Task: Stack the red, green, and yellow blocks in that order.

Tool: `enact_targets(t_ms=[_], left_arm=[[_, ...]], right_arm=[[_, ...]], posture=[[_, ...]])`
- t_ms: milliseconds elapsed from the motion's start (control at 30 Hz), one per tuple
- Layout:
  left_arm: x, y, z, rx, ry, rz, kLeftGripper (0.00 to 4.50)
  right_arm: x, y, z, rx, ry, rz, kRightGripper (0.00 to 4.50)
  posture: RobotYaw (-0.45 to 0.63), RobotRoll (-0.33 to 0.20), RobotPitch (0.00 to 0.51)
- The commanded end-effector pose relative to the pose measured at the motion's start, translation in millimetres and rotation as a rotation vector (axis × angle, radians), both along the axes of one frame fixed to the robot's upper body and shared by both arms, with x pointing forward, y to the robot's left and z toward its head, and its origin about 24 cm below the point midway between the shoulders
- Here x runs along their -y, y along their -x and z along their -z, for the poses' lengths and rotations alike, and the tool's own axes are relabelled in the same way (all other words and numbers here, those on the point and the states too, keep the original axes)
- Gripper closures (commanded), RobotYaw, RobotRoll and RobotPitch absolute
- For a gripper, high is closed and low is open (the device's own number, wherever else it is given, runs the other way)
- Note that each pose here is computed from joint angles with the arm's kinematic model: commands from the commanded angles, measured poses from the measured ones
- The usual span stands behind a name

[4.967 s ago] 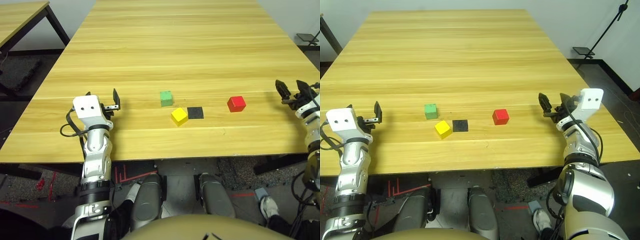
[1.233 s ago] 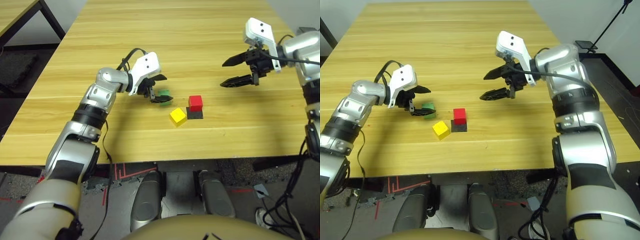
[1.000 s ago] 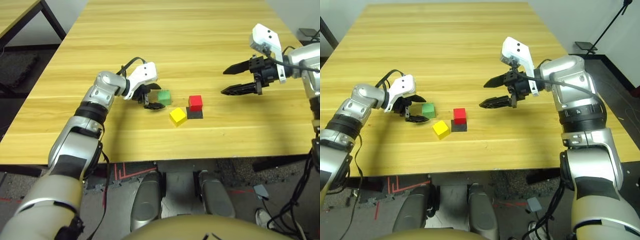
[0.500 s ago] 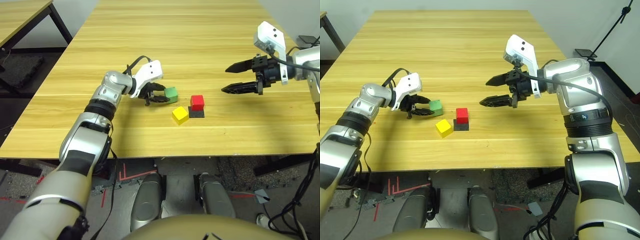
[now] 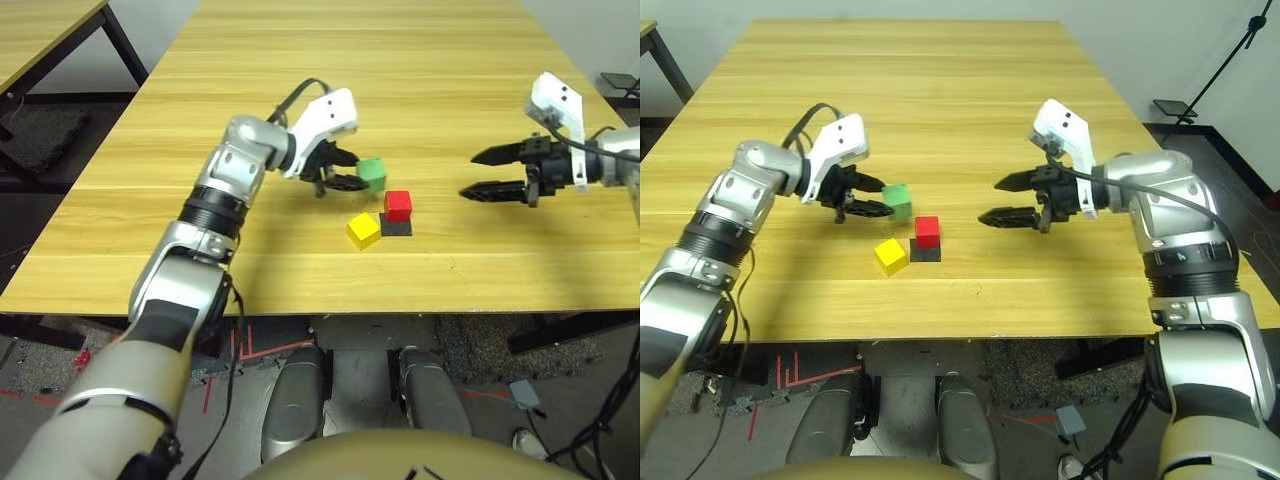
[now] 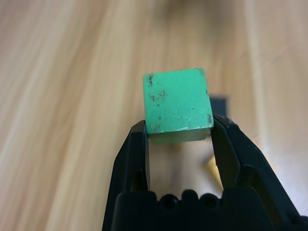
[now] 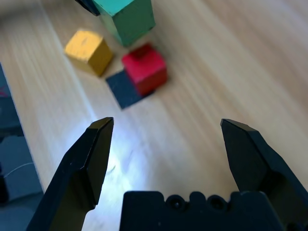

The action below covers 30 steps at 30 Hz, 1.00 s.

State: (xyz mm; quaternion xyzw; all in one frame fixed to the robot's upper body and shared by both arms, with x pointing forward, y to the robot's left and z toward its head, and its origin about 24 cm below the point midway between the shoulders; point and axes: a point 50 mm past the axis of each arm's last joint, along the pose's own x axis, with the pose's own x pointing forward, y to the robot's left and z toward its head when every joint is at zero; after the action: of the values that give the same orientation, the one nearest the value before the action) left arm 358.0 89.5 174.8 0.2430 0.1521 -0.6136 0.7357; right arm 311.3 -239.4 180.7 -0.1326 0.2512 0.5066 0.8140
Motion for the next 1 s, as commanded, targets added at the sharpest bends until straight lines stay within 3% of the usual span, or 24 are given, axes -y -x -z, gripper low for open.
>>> enact_targets(t_ms=[33, 367, 1000], left_arm=[[13, -1.9, -6, 0.006, -0.002, 0.039, 2.51], [22, -11.8, 3, 0.004, -0.025, 0.070, 2.51], [14, -13.2, 19, -0.012, -0.032, 0.046, 2.51]], right_arm=[[-1, 6.3, -2, 0.006, -0.022, -0.008, 0.00], [-5, 15.3, -2, 0.007, -0.037, 0.010, 0.00], [-5, 15.2, -6, 0.007, -0.030, 0.022, 0.00]], posture=[[0.14, -0.112, 0.065], [0.08, -0.103, 0.070], [0.09, -0.125, 0.084]])
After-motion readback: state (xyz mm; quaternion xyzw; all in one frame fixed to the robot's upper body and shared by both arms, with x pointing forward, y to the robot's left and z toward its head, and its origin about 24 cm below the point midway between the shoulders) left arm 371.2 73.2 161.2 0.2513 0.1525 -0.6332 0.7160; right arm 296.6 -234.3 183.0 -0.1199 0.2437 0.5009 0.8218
